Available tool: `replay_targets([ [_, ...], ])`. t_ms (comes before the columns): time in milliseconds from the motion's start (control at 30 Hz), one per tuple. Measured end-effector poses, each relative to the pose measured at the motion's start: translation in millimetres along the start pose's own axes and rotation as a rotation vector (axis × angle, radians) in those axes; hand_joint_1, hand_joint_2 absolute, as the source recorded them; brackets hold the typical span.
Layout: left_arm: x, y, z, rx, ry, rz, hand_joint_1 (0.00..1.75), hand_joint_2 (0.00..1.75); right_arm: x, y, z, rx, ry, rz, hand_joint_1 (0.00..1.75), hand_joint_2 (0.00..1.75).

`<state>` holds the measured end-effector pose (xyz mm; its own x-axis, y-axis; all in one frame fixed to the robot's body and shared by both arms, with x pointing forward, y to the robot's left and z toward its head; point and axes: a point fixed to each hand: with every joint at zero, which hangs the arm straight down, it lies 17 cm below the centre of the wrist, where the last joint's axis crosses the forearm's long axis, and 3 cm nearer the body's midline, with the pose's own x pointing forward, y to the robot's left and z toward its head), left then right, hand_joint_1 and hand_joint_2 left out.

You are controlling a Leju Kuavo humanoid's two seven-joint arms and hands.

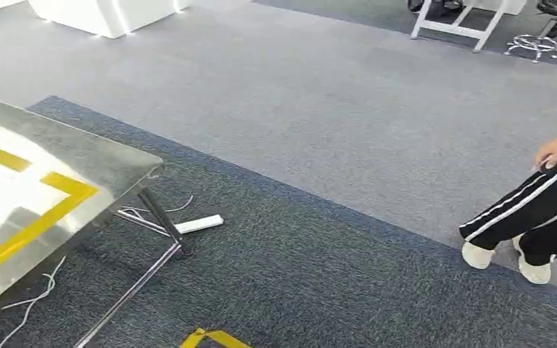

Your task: Take the parts from the cabinet and place them on the table.

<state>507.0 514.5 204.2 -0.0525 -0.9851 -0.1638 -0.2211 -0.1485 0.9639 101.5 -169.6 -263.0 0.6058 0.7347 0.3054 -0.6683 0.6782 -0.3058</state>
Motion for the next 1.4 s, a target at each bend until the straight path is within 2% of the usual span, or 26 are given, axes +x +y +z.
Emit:
replay_targets([
  [167, -2, -18, 9, -0.032, 0.012, -0.055, 1.75, 1.75, 4, 0, 0, 0.000, -0.006, 0.001, 0.00, 0.00],
  [567, 25, -64, 28, -0.106, 0.000, -0.037, 1.75, 1.75, 4, 0, 0, 0.001, -0.008, 0.009, 0.00, 0.00],
  [1400, 36, -77, 36, -0.121, -0.022, -0.105, 1.75, 1.75, 6, 4, 1, 0.013, -0.017, 0.021, 0.00, 0.00],
])
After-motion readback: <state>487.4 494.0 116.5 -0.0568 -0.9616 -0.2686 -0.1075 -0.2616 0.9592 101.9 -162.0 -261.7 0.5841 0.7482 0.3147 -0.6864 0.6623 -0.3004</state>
